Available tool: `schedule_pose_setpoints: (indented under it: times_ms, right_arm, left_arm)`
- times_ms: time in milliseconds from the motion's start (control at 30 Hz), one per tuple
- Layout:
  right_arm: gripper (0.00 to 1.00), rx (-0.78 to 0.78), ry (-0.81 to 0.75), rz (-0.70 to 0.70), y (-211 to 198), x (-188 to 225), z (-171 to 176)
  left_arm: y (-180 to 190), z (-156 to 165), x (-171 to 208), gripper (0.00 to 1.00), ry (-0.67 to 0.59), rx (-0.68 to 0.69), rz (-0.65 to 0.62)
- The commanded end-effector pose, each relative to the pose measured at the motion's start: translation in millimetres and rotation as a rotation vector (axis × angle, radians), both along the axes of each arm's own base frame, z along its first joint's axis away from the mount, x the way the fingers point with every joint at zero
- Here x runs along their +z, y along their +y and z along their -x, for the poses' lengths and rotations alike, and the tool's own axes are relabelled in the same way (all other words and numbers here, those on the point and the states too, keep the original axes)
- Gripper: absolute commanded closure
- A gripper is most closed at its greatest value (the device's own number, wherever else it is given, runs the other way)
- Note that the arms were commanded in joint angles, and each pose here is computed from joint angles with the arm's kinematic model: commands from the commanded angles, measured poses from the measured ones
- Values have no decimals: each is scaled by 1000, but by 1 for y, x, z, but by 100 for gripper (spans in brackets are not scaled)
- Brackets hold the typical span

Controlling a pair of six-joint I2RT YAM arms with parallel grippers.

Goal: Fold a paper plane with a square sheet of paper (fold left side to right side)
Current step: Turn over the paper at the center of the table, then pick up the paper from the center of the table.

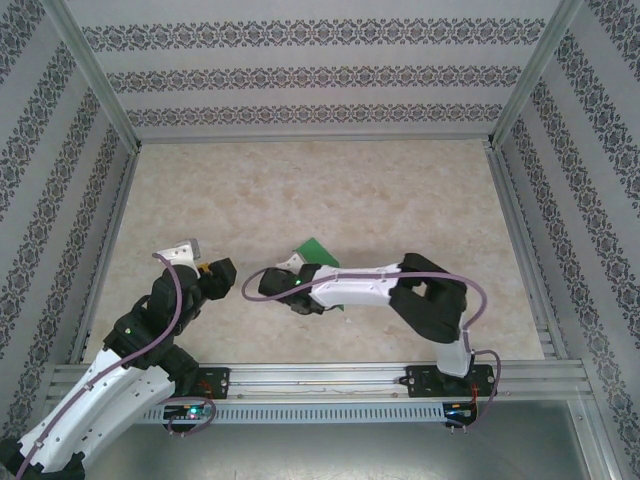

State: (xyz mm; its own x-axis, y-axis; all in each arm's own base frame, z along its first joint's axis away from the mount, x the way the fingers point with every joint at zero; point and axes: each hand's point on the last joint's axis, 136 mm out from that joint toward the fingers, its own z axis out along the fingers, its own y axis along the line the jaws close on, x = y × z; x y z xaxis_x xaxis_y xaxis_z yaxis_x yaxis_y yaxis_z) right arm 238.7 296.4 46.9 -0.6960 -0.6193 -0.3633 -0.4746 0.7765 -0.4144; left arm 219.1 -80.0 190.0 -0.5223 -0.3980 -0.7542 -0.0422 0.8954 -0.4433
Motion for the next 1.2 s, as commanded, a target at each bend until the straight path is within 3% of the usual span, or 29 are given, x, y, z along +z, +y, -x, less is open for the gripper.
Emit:
schedule_pose_setpoints:
  times_ms: [0, 233, 600, 833, 1033, 1167]
  right_arm:
    - [39, -51, 10, -185, -1, 32, 2]
    - [25, -105, -38, -421, -33, 72, 0]
    - [2, -302, -40, -785, -107, 78, -16]
    - [2, -425, -84, -964, -151, 78, -13]
    - [2, -475, -93, -1018, -172, 77, -8]
    - [2, -484, -83, -1027, -178, 74, -4]
  left_arm:
    - [-8, -6, -5, 38, 4, -12, 43]
    - [-50, -23, -21, 35, 49, -135, 139]
    - [-124, -56, -54, 41, 185, -283, 351]
    - [-156, -74, -75, 40, 256, -308, 388]
    - [-173, -88, -97, 39, 288, -280, 452]
    - [-182, -99, -106, 44, 290, -274, 464]
